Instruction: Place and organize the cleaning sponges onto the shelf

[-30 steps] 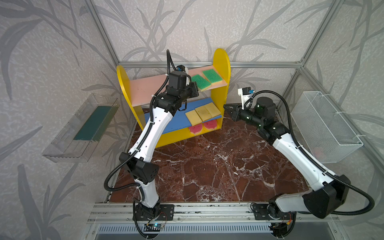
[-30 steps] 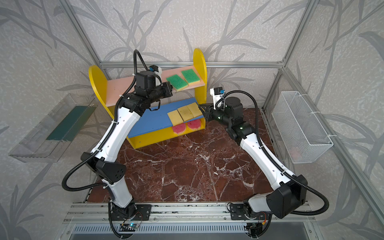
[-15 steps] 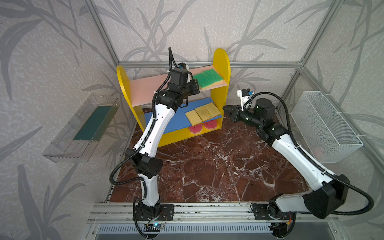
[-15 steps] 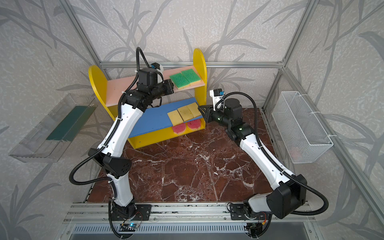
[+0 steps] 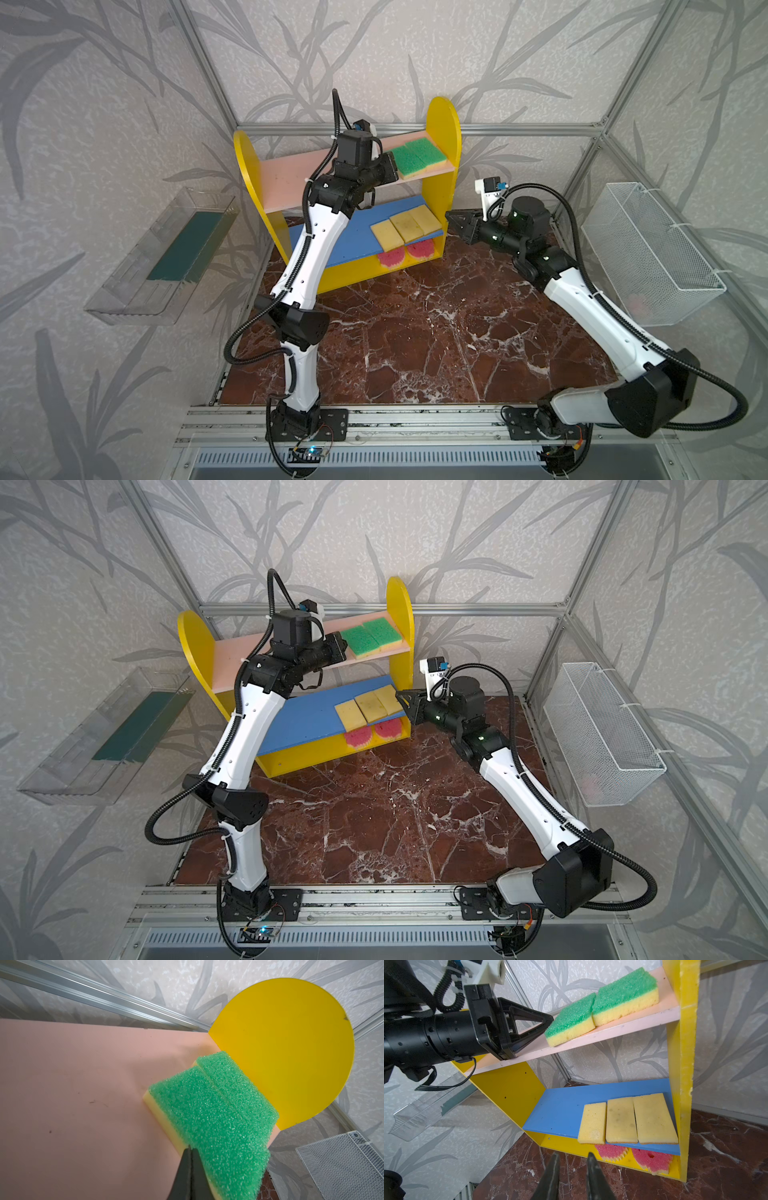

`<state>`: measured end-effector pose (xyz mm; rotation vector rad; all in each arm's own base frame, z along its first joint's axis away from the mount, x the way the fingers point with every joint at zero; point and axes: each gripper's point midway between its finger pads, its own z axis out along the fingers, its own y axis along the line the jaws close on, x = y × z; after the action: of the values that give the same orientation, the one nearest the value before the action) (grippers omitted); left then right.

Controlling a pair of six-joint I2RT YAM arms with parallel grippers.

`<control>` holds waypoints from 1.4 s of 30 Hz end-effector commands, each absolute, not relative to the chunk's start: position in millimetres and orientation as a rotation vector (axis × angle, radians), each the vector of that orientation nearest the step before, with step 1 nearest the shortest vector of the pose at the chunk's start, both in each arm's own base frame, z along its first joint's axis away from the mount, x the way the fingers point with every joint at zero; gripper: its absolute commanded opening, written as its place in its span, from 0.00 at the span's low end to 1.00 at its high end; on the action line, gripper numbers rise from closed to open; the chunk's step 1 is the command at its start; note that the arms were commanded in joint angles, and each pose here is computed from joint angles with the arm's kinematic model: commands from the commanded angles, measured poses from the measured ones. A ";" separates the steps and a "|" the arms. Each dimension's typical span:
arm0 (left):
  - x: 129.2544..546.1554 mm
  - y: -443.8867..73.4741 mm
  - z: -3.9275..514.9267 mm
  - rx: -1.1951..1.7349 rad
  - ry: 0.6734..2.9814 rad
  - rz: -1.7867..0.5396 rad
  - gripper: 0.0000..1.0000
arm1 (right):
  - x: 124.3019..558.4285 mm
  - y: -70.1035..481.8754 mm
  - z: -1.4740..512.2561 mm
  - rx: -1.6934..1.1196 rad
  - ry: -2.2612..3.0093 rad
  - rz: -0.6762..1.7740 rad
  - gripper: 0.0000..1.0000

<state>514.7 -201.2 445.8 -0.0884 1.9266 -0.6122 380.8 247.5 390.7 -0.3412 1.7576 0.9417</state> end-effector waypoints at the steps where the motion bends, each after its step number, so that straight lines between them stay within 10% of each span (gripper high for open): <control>1: 529.8 -195.3 425.6 -0.109 1.971 -0.599 0.00 | 374.3 242.0 405.9 -0.343 1.717 0.925 0.25; 7: 521.4 -186.0 437.7 -0.108 1.959 -0.593 0.02 | 372.3 233.7 408.2 -0.329 1.712 0.870 0.29; 20: 429.6 -157.3 489.0 -0.066 1.859 -0.601 0.53 | 345.1 185.9 398.9 -0.253 1.733 0.689 0.37; 30: 350.9 -103.9 349.8 -0.188 2.010 -0.423 0.78 | 340.0 148.5 287.1 -0.172 1.901 0.456 0.42; 39: 315.5 -29.2 234.1 -0.384 2.061 0.000 0.97 | 338.7 85.6 191.1 0.019 1.921 0.102 1.00; 42: 313.3 -7.9 212.8 -0.408 2.043 0.160 0.97 | 333.9 62.1 177.1 0.071 1.952 -0.036 0.99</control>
<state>307.9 -39.2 201.5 -0.3403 2.1754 -0.0258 324.2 93.1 145.7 -0.0555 2.0869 0.1207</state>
